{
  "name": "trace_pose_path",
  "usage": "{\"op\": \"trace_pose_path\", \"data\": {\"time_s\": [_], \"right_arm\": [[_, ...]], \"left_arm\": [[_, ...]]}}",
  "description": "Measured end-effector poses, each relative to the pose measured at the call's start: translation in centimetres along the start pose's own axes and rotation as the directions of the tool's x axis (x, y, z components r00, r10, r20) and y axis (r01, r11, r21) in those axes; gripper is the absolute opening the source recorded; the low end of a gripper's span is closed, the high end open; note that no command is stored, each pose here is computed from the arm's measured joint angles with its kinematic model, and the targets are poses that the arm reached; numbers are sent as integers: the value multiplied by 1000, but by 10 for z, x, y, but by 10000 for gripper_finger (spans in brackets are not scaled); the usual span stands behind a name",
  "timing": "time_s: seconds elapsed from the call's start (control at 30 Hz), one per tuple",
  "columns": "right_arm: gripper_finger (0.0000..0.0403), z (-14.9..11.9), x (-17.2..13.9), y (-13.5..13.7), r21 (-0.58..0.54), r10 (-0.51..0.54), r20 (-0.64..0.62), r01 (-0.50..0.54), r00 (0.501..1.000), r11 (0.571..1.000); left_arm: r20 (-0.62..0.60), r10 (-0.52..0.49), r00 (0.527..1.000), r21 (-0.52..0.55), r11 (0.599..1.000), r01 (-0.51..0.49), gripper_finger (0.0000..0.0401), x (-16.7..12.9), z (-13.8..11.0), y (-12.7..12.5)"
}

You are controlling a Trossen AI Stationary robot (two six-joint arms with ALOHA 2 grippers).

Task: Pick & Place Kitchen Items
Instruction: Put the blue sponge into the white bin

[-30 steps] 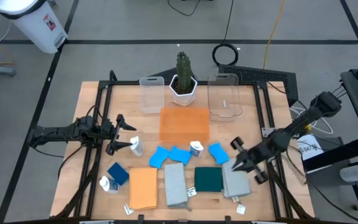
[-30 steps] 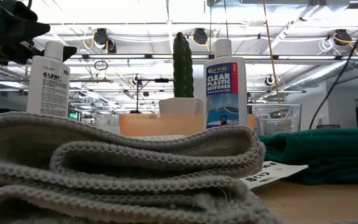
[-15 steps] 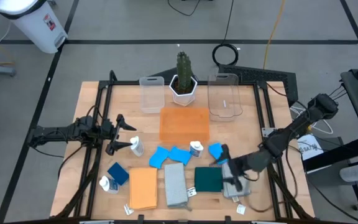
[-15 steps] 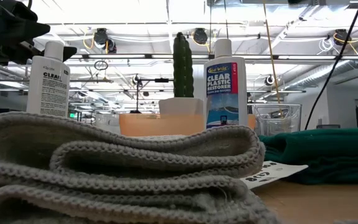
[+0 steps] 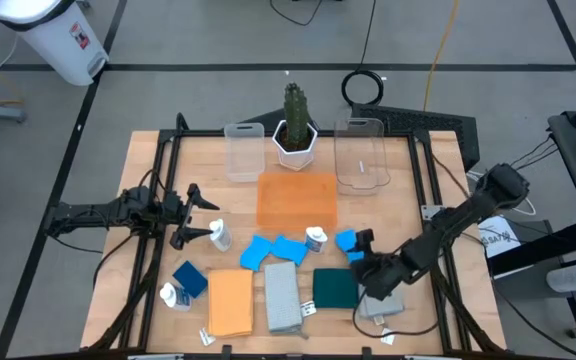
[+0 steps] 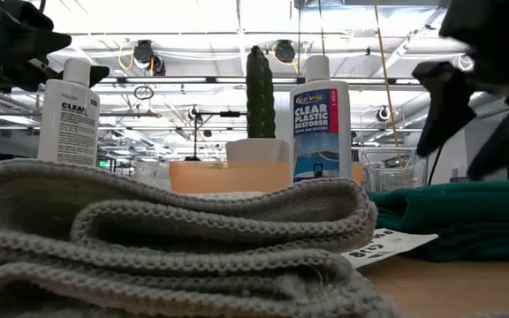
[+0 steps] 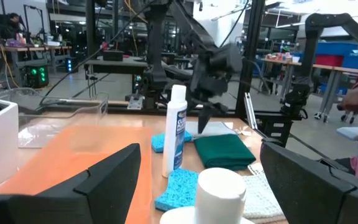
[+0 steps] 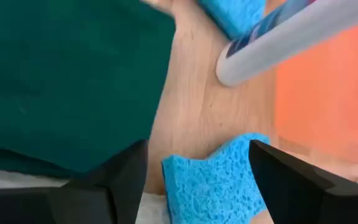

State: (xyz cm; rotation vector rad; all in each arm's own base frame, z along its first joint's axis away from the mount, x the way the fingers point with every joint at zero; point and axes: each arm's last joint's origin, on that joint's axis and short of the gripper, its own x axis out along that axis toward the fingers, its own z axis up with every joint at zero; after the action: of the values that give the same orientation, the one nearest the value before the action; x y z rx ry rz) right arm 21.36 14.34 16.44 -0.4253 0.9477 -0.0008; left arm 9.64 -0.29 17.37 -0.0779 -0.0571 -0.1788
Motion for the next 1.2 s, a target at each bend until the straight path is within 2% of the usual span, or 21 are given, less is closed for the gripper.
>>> {"op": "trace_pose_path", "data": {"time_s": [0.27,0.4,0.6,0.73,1.0,1.13,1.2], "right_arm": [[256,-10,12,5,-84,-23,-97,15,995,996],[256,-16,12,0,-106,-103,-150,88,983,991],[250,-18,15,-7,-69,-155,-177,145,972,987],[221,-19,18,-11,-41,-128,-197,122,972,992],[135,-36,29,-18,41,-61,-262,74,963,996],[116,-32,23,-23,102,-58,-249,85,967,991],[115,-23,14,-27,164,-55,-202,89,978,982]], "left_arm": [[0,0,1000,0,1000,0,337,0,0,0],[0,0,1000,0,1000,0,337,0,0,0],[0,0,1000,0,1000,0,337,0,0,0],[0,0,1000,0,1000,0,337,0,0,0],[0,0,1000,0,1000,0,337,0,0,0],[1,0,1000,0,1000,0,337,0,0,0],[0,0,1000,0,1000,0,337,0,0,0]]}}
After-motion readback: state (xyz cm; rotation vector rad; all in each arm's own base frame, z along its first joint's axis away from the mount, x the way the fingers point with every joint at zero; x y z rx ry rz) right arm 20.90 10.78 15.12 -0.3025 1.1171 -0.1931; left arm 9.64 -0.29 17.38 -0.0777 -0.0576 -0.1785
